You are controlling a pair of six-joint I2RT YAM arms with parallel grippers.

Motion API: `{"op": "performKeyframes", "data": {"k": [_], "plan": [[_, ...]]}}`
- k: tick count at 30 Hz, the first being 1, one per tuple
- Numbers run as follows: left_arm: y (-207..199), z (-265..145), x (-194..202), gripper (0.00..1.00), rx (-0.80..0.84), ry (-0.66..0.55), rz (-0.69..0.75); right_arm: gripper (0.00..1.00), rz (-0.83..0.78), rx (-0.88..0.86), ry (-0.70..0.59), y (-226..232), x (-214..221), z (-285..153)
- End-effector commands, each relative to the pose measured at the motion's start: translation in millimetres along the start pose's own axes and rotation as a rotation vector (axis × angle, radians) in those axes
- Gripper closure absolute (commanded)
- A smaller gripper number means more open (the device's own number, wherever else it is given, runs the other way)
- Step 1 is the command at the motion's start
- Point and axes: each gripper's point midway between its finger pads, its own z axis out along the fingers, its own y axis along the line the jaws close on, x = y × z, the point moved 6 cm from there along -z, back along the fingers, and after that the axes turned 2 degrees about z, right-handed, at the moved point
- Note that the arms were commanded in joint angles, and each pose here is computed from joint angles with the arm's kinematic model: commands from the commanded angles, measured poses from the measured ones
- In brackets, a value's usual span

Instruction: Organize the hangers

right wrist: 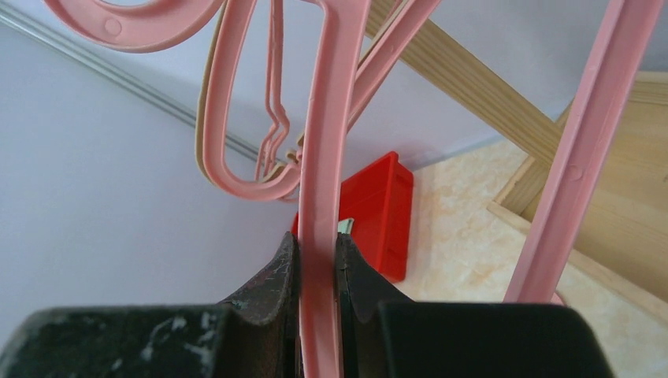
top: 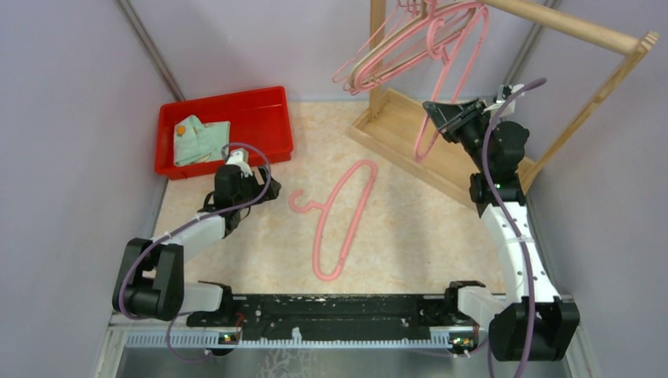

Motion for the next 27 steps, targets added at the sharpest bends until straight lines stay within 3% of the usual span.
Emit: {"op": "performKeyframes", "data": {"k": [1,15,27], "plan": [[-5.5,3.4,-10.3,0.11,0.015,-0.023,0.023,1.00,-0.013,-0.223,-0.104,42.8,-35.7,2.8],[-5.0,10.5,-8.4,0.11,0.014,-0.010,0.017,1.00,0.024,-0.339,-0.175,47.0,-68.2,12.8],[-5.2,4.4,-12.0,0.11,0.010,-0.026,0.027,1.00,0.056,-0.329,-0.236,21.4,-95.8,53.4]]}}
